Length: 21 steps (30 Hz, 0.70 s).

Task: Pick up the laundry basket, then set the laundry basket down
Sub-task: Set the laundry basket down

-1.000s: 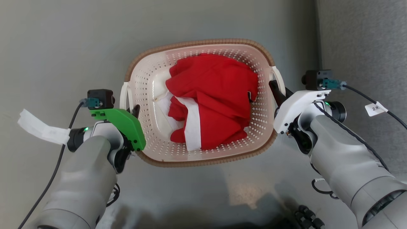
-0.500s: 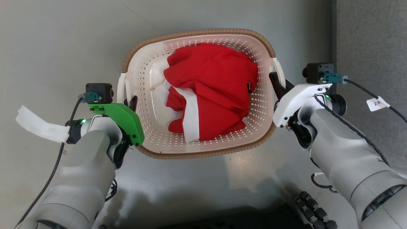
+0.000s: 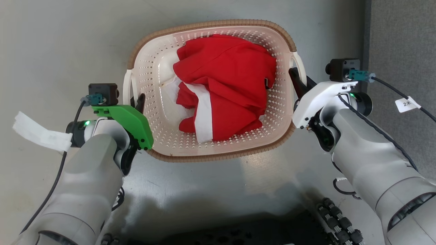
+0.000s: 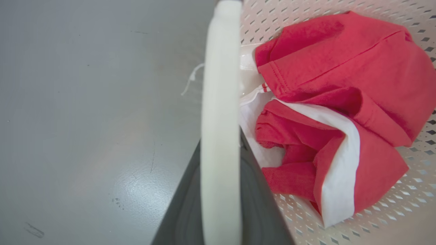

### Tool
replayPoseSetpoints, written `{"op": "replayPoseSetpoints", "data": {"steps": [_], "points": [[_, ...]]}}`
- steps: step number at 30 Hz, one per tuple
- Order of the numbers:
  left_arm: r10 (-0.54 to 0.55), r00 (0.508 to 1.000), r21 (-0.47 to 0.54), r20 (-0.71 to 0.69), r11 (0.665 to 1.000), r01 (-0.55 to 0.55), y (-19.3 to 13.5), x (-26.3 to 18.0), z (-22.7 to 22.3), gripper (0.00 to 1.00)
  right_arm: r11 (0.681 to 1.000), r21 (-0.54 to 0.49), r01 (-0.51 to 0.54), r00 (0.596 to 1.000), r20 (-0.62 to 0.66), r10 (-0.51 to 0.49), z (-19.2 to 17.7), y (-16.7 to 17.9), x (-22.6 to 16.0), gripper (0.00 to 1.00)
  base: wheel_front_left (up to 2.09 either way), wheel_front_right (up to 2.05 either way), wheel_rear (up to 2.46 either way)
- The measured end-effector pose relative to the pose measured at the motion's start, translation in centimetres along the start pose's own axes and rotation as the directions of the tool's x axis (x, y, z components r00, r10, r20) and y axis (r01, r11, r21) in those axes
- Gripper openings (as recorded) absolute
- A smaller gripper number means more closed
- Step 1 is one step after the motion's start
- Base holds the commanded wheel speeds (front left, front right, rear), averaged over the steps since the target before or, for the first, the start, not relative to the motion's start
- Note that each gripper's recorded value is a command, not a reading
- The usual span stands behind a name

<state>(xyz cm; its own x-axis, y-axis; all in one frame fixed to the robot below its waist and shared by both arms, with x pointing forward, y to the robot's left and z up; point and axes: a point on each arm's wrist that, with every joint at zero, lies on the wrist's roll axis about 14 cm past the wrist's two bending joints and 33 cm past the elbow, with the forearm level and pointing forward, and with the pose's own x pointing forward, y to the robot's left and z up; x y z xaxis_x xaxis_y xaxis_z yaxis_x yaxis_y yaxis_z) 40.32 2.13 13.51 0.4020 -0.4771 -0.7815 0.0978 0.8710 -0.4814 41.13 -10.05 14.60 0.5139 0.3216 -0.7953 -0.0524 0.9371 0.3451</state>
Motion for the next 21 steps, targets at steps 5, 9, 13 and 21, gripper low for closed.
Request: {"op": "replayPoseSetpoints", "data": {"steps": [5,9,13,21], "points": [[-0.004,1.0,0.007,0.005,1.0,0.004,-0.06,0.17,0.2,0.0,1.0,0.004,0.004,1.0,0.003,-0.004,0.05,-0.15,0.09,0.0,0.0,0.0,0.0],[-0.004,1.0,0.012,0.003,1.0,0.004,-0.01,0.19,0.09,0.0,1.0,0.005,0.004,1.0,0.002,-0.004,-0.01,-0.16,0.16,0.0,0.0,0.0,0.0],[-0.003,1.0,0.015,0.0,1.0,0.003,0.02,0.21,0.02,0.0,1.0,0.002,0.004,1.0,0.0,-0.004,-0.07,-0.17,0.2,0.09,0.0,0.0,0.0],[0.001,1.0,0.009,-0.01,1.0,-0.001,0.21,0.12,-0.24,1.0,1.0,0.009,0.013,1.0,0.0,-0.013,-0.04,-0.47,0.18,1.0,0.0,0.0,0.0]]}}
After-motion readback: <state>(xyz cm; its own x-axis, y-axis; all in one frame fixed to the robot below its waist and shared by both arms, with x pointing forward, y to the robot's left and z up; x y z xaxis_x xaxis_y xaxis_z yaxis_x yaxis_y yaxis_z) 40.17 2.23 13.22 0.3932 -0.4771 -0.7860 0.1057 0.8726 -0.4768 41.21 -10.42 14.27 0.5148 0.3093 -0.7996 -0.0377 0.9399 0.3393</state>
